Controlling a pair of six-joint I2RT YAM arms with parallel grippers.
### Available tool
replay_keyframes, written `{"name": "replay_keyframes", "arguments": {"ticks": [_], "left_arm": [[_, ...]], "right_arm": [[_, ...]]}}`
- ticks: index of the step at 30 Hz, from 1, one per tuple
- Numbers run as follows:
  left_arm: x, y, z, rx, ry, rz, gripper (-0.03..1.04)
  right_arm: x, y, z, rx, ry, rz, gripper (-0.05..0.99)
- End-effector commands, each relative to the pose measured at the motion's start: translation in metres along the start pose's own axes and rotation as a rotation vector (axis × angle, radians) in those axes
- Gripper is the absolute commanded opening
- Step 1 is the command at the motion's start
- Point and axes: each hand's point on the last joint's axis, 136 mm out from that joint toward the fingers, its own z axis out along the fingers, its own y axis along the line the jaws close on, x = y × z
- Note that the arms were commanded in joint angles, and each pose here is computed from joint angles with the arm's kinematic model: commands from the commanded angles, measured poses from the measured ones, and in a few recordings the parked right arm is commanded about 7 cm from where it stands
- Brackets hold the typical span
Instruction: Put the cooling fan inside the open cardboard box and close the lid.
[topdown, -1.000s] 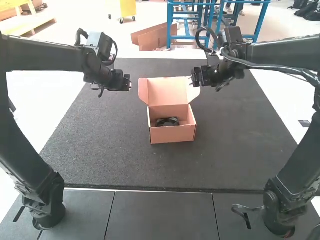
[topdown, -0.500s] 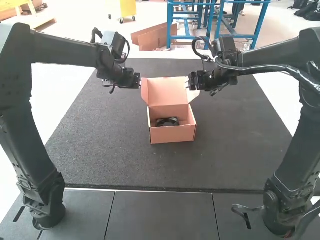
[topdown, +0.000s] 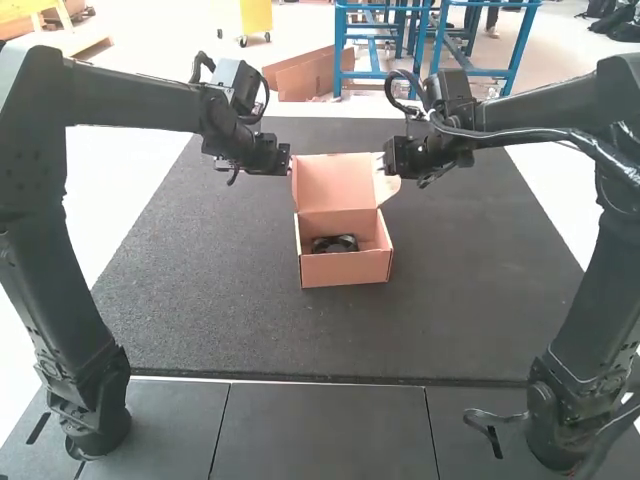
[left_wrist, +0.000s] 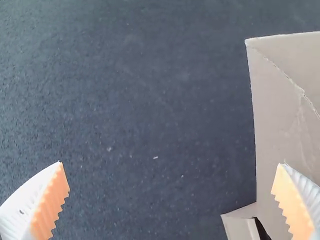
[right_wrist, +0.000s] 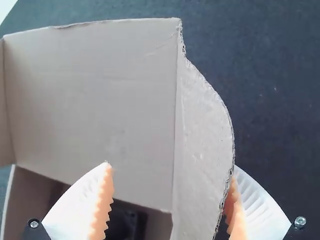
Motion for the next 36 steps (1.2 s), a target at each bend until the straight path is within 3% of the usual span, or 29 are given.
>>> {"name": "replay_keyframes", "arguments": {"ticks": [1,12,22,36], "left_arm": [[-0.012,-0.006,-0.005,0.016,-0.026,-0.009,0.96],[-0.008,-0.007,-0.004,0.014,-0.016,-0.005,0.96],[-0.007,-0.006,-0.003,0.012,-0.012,-0.005,0.96],[-0.008,-0.006,-0.004,0.012,-0.012,-0.004,0.96]], "right_arm": [[-0.025,0.007,-0.013,-0.022,-0.064,0.007,0.48],[-0.036,0.007,-0.026,-0.014,-0.103,0.012,0.31],[-0.043,0.008,-0.034,-0.005,-0.129,0.008,0.23],[-0.024,0.008,-0.026,-0.007,-0.093,0.011,0.23]]}}
